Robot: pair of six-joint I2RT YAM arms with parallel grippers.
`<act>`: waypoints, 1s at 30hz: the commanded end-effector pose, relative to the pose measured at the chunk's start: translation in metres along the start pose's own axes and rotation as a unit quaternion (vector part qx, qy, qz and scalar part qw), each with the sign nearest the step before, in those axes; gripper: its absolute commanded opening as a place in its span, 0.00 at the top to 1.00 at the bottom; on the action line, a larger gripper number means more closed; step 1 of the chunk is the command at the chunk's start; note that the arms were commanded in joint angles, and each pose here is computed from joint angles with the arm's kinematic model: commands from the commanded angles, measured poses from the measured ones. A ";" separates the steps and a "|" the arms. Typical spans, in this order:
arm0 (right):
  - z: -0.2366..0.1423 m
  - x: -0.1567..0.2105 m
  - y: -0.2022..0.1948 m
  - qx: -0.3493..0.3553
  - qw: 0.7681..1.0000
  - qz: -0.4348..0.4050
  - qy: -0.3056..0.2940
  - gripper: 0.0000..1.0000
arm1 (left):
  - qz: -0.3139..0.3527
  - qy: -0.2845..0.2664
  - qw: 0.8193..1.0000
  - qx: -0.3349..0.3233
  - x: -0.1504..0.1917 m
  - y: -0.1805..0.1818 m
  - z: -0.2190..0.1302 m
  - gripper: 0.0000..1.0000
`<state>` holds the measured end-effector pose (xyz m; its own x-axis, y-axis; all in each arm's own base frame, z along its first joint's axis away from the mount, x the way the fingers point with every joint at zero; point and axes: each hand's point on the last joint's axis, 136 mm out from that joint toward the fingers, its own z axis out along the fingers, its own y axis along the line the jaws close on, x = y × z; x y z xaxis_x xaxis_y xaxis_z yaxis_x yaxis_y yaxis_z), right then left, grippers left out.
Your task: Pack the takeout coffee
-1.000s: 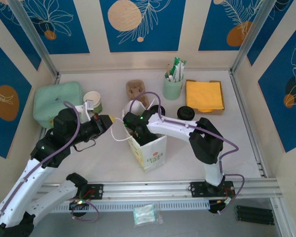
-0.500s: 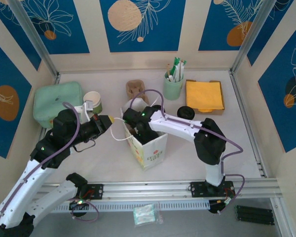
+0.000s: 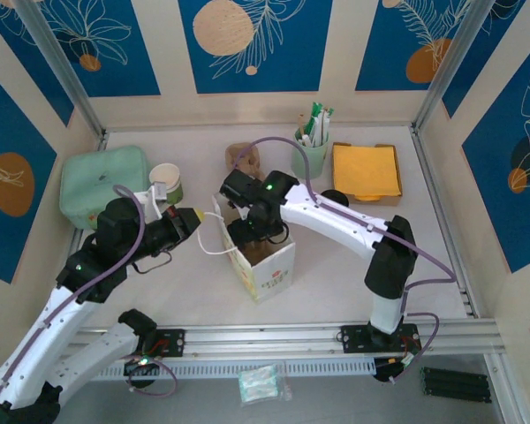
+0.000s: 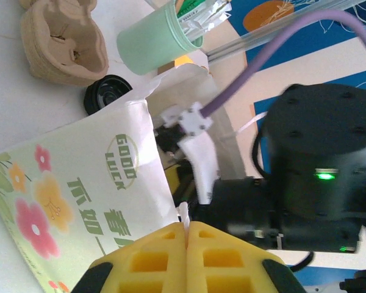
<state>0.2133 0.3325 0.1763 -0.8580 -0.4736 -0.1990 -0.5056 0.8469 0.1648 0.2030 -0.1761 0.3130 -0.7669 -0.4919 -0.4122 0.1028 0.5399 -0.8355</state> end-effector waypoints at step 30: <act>-0.129 0.016 0.015 -0.012 0.995 -0.020 -0.101 0.24 | 0.034 -0.023 0.999 -0.004 -0.005 0.005 0.001 1.00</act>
<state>0.1871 0.3196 0.2856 -0.7999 -0.4628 -0.3820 -0.5566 0.8101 0.1841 0.2082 -0.1733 0.3065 -0.7497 -0.4932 -0.4414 0.1083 0.5665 -0.8169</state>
